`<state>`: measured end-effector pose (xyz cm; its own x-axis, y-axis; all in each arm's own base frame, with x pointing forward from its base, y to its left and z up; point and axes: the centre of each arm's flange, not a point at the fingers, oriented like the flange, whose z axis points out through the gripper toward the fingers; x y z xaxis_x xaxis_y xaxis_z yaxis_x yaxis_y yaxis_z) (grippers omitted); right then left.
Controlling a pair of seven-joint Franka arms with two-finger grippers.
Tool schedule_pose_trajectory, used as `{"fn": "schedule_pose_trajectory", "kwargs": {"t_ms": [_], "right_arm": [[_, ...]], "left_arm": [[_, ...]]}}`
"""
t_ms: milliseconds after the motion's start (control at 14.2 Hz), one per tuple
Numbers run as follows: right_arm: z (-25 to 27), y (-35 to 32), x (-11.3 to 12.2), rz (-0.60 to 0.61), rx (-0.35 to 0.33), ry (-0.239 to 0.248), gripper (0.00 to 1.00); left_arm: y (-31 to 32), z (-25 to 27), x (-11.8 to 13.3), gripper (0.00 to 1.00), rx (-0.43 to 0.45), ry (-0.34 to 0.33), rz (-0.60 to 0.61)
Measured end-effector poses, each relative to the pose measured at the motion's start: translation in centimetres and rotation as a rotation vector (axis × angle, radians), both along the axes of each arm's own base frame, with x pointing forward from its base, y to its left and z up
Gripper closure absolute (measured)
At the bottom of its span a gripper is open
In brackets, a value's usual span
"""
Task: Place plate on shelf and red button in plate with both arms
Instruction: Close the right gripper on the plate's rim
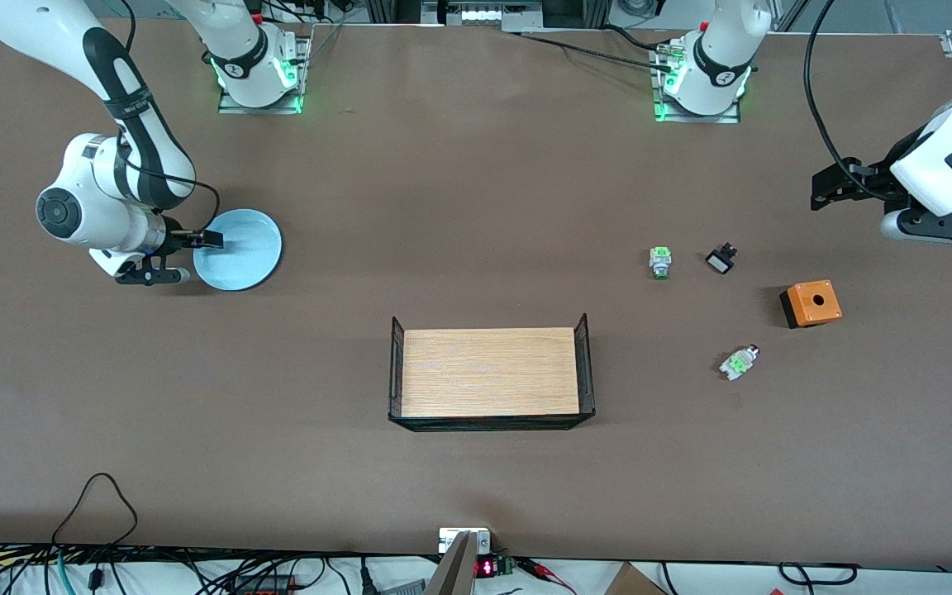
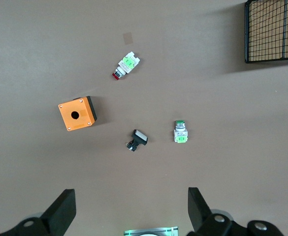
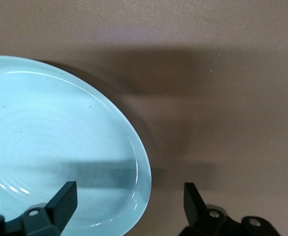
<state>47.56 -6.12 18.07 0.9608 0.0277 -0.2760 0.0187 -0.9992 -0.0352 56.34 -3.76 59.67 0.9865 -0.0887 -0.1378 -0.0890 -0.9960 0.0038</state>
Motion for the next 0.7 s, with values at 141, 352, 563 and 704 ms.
{"fn": "schedule_pose_trajectory", "kwargs": {"t_ms": [141, 352, 563, 704], "right_arm": [[-0.3, 0.2, -0.1, 0.004, 0.001, 0.005, 0.12], [-0.9, 0.3, -0.3, 0.005, 0.002, 0.02, 0.35], [-1.0, 0.2, -0.3, 0.004, 0.003, 0.021, 0.65], [-0.9, 0.2, -0.3, 0.004, 0.004, 0.018, 0.85]], "left_arm": [[0.0, 0.0, 0.0, 0.0, 0.0, 0.0, 0.0], [0.0, 0.0, 0.0, 0.0, 0.0, 0.0, 0.0], [0.0, 0.0, 0.0, 0.0, 0.0, 0.0, 0.0], [0.0, 0.0, 0.0, 0.0, 0.0, 0.0, 0.0]]}}
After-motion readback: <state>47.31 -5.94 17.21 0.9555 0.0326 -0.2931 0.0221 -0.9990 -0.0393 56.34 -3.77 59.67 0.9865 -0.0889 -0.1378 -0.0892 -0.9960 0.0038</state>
